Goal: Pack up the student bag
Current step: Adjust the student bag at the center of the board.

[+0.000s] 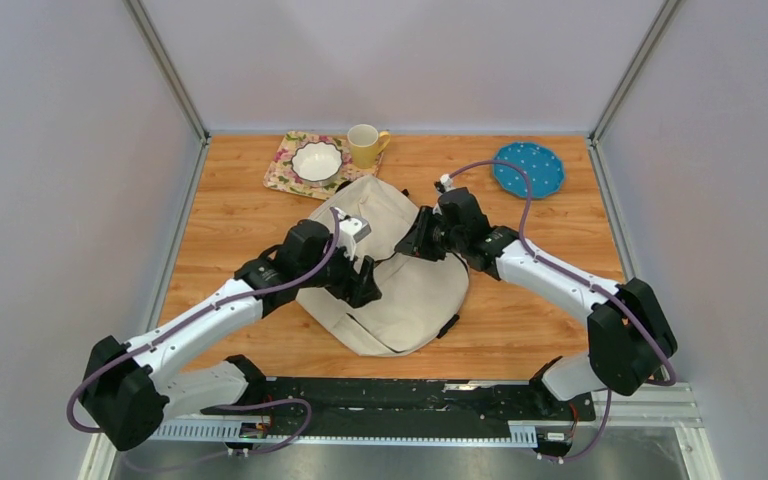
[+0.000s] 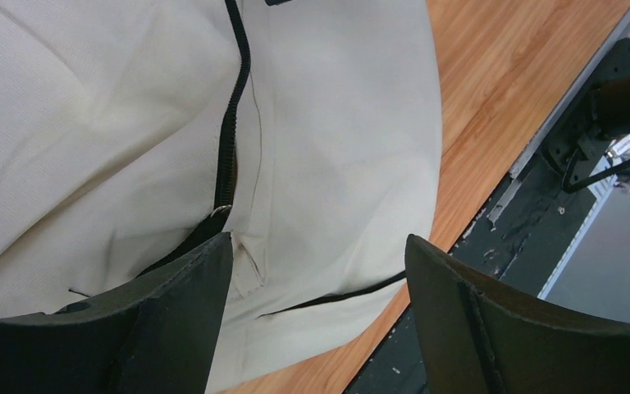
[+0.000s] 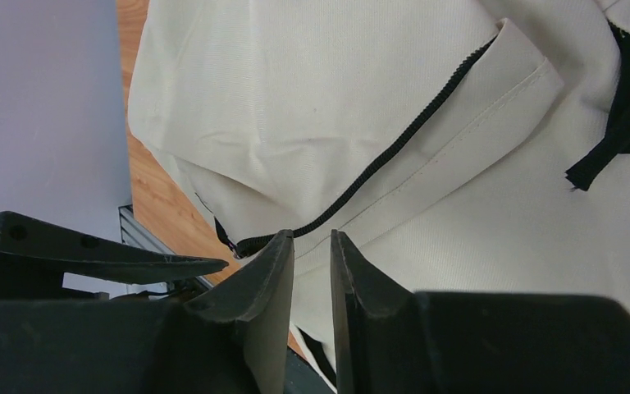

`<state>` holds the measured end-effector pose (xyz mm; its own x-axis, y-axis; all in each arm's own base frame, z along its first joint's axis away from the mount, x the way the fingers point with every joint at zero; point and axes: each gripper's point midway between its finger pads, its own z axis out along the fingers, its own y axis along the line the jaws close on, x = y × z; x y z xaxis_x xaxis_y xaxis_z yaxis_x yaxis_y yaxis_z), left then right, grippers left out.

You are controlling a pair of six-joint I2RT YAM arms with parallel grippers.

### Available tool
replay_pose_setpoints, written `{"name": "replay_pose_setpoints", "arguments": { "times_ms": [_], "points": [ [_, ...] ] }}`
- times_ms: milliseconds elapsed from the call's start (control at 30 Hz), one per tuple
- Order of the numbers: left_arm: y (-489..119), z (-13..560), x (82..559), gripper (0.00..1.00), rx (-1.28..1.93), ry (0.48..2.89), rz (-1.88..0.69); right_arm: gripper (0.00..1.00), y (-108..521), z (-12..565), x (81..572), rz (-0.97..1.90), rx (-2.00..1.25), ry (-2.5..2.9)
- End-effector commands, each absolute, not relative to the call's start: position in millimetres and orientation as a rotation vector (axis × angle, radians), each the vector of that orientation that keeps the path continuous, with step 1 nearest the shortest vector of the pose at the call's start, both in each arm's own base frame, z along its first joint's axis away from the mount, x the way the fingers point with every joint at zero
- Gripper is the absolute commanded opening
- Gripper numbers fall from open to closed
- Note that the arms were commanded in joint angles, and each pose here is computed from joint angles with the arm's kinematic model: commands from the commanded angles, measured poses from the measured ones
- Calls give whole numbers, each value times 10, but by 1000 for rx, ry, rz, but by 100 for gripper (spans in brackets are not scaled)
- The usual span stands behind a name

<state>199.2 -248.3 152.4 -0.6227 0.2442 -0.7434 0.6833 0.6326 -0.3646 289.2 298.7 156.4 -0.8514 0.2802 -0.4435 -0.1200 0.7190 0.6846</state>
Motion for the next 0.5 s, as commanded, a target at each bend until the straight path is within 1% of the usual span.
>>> {"name": "replay_pose_setpoints", "arguments": {
  "times_ms": [0,167,233,333,400,467],
  "points": [
    [-2550,1672,2070,83,812,2112,-829,27,3109,1740,2899,1112,126,2329],
    [-2623,1736,2159,84,834,2047,-831,27,3073,1733,2863,1108,128,2326],
    [-2632,1712,2195,83,848,2059,-813,28,3065,1704,2847,1108,134,2333],
    [-2635,1637,2183,79,884,2099,-801,28,3074,1684,2820,1123,139,2339],
    [-2628,1604,2169,78,890,2104,-799,28,3074,1691,2828,1129,145,2331],
    [-2614,1557,2150,74,895,2112,-798,29,3076,1667,2824,1131,150,2336]
  ]
}}
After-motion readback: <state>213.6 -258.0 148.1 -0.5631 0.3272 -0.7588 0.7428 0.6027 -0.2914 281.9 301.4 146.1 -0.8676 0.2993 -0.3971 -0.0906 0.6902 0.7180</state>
